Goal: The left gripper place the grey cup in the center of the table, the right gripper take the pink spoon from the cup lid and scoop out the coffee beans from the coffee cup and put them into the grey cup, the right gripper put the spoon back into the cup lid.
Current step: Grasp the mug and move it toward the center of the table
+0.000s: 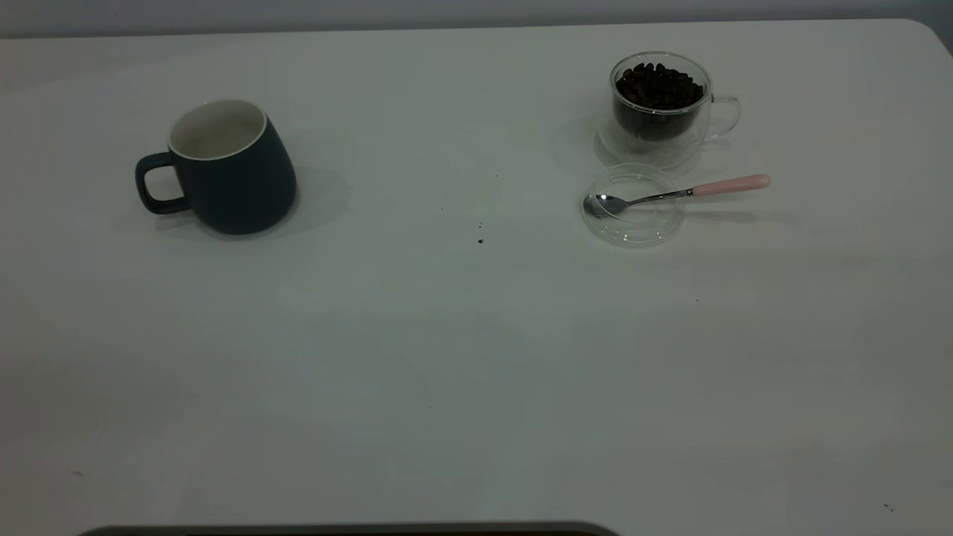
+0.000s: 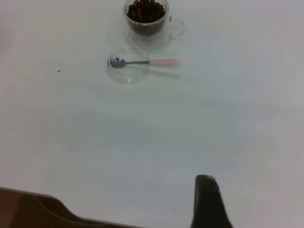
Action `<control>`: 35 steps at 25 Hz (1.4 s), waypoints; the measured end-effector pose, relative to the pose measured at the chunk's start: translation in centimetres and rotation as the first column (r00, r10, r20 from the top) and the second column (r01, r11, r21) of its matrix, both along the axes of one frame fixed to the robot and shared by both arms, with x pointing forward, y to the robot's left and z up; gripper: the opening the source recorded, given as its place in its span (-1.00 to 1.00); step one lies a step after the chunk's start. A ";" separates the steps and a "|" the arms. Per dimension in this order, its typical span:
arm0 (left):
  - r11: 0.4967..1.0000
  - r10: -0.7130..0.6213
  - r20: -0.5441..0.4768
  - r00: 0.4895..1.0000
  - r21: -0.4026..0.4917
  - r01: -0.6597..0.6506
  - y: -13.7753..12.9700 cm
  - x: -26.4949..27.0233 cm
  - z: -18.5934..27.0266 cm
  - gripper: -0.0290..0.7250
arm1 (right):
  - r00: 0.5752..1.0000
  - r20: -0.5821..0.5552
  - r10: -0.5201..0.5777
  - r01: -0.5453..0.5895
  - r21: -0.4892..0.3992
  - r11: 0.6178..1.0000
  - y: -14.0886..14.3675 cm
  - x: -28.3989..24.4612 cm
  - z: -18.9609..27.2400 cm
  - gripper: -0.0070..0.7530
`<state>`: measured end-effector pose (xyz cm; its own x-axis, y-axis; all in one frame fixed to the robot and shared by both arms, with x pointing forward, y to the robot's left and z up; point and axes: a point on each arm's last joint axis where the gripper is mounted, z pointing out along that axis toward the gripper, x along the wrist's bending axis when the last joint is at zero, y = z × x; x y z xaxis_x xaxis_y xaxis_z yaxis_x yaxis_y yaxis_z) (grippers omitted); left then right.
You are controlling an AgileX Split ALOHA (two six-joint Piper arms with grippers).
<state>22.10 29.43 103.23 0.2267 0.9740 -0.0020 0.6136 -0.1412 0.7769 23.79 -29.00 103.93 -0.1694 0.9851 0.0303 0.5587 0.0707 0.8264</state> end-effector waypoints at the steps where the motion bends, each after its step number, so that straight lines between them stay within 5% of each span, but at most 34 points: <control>1: 1.000 0.000 0.000 1.000 0.000 0.000 0.0 0.0 0.0 0.58 | 1.000 0.000 0.000 0.000 0.000 1.000 0.0 0.0 0.0 0.39; 25: 1.000 -0.001 0.000 1.000 -0.002 0.001 0.0 0.0 0.0 0.58 | 1.000 0.000 0.000 0.000 0.000 1.000 0.0 0.0 0.0 0.39; 35: 0.993 0.036 -0.009 0.999 -0.116 -0.037 -0.4 0.0 0.2 0.58 | 1.000 0.000 0.000 0.000 0.000 1.000 0.0 0.0 0.0 0.39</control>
